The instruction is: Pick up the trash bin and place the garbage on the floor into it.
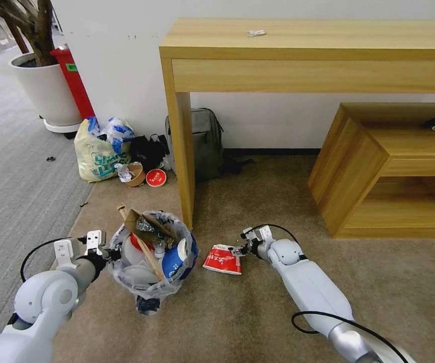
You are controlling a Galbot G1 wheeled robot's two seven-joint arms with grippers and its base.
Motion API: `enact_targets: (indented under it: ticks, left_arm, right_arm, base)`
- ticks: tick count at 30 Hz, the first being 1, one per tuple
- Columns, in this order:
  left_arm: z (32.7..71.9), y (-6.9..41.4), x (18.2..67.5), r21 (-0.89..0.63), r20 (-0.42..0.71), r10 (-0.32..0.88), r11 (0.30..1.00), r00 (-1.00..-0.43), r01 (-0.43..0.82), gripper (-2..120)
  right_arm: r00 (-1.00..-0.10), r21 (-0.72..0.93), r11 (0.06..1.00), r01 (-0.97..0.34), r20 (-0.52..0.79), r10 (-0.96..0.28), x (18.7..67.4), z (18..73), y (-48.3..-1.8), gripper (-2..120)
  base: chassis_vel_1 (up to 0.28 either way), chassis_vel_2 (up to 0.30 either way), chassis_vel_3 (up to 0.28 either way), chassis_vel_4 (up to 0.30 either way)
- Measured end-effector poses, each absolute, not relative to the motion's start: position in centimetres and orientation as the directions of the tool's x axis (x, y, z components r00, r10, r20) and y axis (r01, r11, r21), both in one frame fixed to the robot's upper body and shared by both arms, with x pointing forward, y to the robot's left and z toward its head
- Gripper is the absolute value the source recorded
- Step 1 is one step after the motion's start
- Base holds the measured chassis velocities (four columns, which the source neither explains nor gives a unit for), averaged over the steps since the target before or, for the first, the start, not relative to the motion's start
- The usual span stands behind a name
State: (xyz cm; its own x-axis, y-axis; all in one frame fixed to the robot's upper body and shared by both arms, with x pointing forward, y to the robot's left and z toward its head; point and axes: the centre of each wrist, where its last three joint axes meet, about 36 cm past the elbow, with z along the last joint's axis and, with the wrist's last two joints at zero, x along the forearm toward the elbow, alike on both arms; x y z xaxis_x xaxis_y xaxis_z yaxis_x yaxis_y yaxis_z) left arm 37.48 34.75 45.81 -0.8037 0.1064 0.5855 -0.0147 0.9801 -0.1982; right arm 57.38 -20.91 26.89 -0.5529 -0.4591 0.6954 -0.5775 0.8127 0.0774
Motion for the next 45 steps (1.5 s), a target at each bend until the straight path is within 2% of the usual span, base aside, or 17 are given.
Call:
enact_targets:
  ticks: [7,19,23,25,27,29,34,36,37,39,40,42,45]
  left_arm:
    - [45.7,34.8,37.3,-0.195,0.587,0.103,0.981,-0.803,-0.017,0]
    - [45.7,34.7,37.4,-0.197,0.587,0.106,0.980,-0.803,-0.014,0]
    - [45.6,34.7,37.5,-0.196,0.589,0.107,0.980,-0.801,-0.014,0]
    - [45.5,34.6,37.5,-0.197,0.591,0.109,0.980,-0.799,-0.012,0]
    - [45.5,34.6,37.5,-0.197,0.591,0.109,0.980,-0.799,-0.012,0]
    - [45.5,34.7,37.5,-0.195,0.591,0.108,0.981,-0.799,-0.011,0]
    - [45.6,34.7,37.5,-0.193,0.592,0.108,0.981,-0.799,-0.010,0]
    - [45.5,34.6,37.4,-0.194,0.592,0.109,0.981,-0.798,-0.010,0]
    - [45.5,34.6,37.4,-0.194,0.592,0.109,0.981,-0.798,-0.010,0]
    - [45.5,34.6,37.3,-0.194,0.593,0.109,0.981,-0.798,-0.010,0]
    - [45.5,34.6,37.3,-0.194,0.593,0.109,0.981,-0.798,-0.010,0]
    - [45.5,34.5,37.3,-0.192,0.593,0.109,0.981,-0.798,-0.009,0]
    - [45.6,34.5,37.2,-0.192,0.592,0.109,0.981,-0.798,-0.008,0]
  right_arm:
    - [-0.500,0.089,0.759,-0.645,0.702,-0.507,57.9,26.3,-21.0,100]
    - [-0.467,0.039,0.723,-0.690,0.739,-0.485,58.2,24.4,-20.8,100]
    - [-0.463,0.043,0.721,-0.692,0.740,-0.488,58.2,24.0,-20.6,91]
    - [-0.461,0.048,0.722,-0.690,0.740,-0.489,58.3,23.6,-20.4,76]
    - [-0.461,0.048,0.724,-0.689,0.740,-0.489,58.3,23.5,-20.3,76]
    - [-0.469,0.046,0.735,-0.676,0.743,-0.478,58.4,23.2,-20.2,63]
    - [-0.482,0.038,0.746,-0.665,0.741,-0.467,58.5,23.3,-20.1,54]
    - [-0.492,0.033,0.754,-0.656,0.739,-0.460,58.6,23.5,-20.1,62]
    - [-0.492,0.033,0.754,-0.656,0.739,-0.460,58.6,23.5,-20.1,62]
    - [-0.498,0.037,0.760,-0.649,0.735,-0.461,59.0,23.7,-20.0,74]
    - [-0.498,0.037,0.760,-0.649,0.735,-0.461,59.0,23.7,-20.0,74]
    - [-0.493,0.047,0.766,-0.641,0.740,-0.458,59.1,23.5,-19.9,84]
    - [-0.488,0.054,0.770,-0.636,0.745,-0.455,59.1,23.2,-19.9,89]
  base:
    - [0.000,0.000,0.000,0.000]
    - [0.000,0.000,0.000,0.000]
    - [0.000,0.000,0.000,0.000]
    - [0.000,0.000,0.000,0.000]
    - [0.000,0.000,0.000,0.000]
    - [0.000,0.000,0.000,0.000]
    - [0.000,0.000,0.000,0.000]
    - [0.000,0.000,0.000,0.000]
    - [0.000,0.000,0.000,0.000]
    - [0.000,0.000,0.000,0.000]
    - [0.000,0.000,0.000,0.000]
    - [0.000,0.000,0.000,0.000]
    - [0.000,0.000,0.000,0.000]
